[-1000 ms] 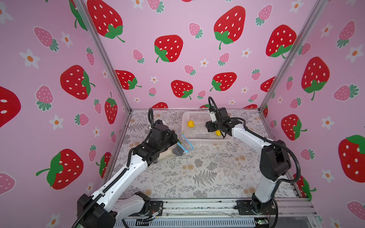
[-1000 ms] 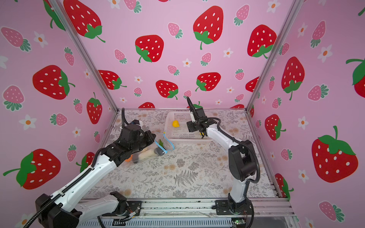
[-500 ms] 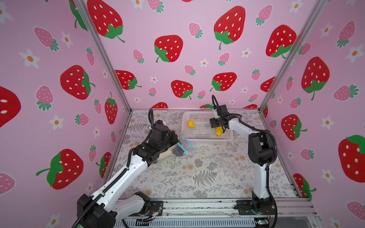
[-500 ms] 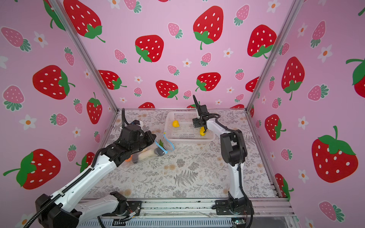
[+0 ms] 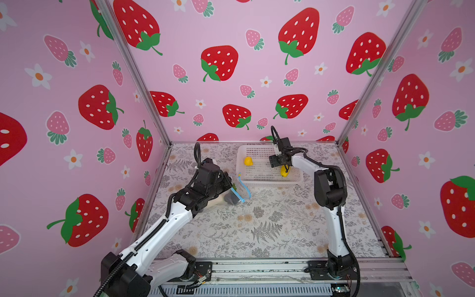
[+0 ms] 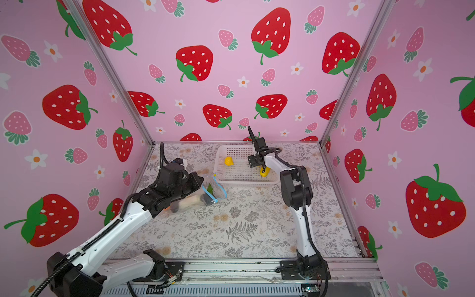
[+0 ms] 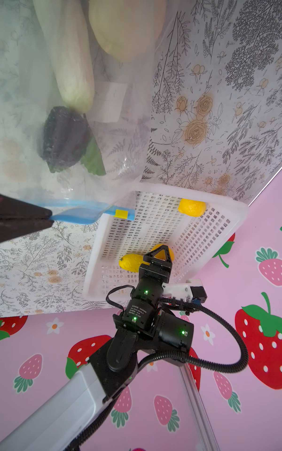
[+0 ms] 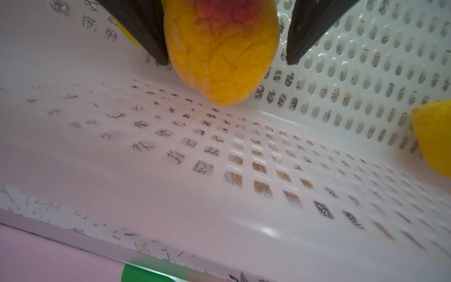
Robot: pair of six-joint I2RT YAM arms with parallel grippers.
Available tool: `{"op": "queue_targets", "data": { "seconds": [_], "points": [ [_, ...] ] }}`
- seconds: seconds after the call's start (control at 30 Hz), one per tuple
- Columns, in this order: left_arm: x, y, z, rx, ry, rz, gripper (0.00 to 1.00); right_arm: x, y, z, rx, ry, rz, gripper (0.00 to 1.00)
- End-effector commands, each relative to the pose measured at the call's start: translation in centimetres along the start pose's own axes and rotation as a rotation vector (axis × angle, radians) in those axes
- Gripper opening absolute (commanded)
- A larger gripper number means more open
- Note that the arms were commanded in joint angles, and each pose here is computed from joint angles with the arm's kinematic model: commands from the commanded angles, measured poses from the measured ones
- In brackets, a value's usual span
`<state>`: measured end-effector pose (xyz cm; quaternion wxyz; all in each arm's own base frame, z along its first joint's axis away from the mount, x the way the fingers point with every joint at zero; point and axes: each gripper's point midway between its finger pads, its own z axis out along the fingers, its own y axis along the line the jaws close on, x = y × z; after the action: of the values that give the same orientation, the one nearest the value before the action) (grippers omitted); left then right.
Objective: Place the food in the zip-top bag and seal the zipper
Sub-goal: 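Lower the right gripper onto the yellow-red peach and close on it, then lift the peach and carry it over the bag mouth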
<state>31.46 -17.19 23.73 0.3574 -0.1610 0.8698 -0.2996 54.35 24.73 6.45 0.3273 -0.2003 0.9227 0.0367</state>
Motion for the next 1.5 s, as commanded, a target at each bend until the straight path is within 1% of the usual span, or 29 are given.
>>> {"op": "queue_targets", "data": {
  "seconds": [0.0,0.13,0.4,0.73,1.0,1.1,1.13,1.2,1.33,1.47],
  "points": [
    [-0.2,-0.2,-0.6,0.013,-0.010,-0.010,0.00,-0.4,0.0,0.2,-0.014,-0.001,-0.003,0.73],
    [-0.1,-0.1,-0.5,0.008,-0.005,-0.010,0.00,-0.5,0.3,0.3,-0.034,-0.004,0.006,0.66],
    [-0.1,-0.1,-0.6,0.006,-0.006,-0.012,0.00,-1.1,0.9,-0.4,-0.067,-0.020,0.017,0.58],
    [-0.1,-0.1,-0.3,0.001,-0.004,-0.007,0.00,-2.6,0.9,-2.7,-0.083,-0.067,0.023,0.55],
    [-0.2,-0.2,-0.4,0.002,-0.007,-0.006,0.00,-3.4,1.8,-5.0,-0.145,-0.100,0.041,0.55],
    [-0.2,-0.1,-0.3,0.000,-0.008,-0.008,0.00,-3.5,2.4,-6.6,-0.190,-0.116,0.052,0.55],
    [-0.2,-0.1,-0.3,0.000,-0.007,-0.007,0.00,-3.1,2.8,-7.3,-0.216,-0.110,0.060,0.55],
    [-0.2,-0.1,-0.3,-0.001,-0.008,-0.009,0.00,-3.2,3.7,-8.7,-0.273,-0.138,0.073,0.55],
    [-0.2,0.1,-0.2,-0.007,-0.010,-0.010,0.00,-2.2,6.7,-12.7,-0.416,-0.167,0.077,0.54],
    [-0.2,0.0,-0.2,-0.003,-0.011,-0.011,0.00,-0.7,11.0,-17.2,-0.565,-0.193,0.029,0.54]
  ]
}}
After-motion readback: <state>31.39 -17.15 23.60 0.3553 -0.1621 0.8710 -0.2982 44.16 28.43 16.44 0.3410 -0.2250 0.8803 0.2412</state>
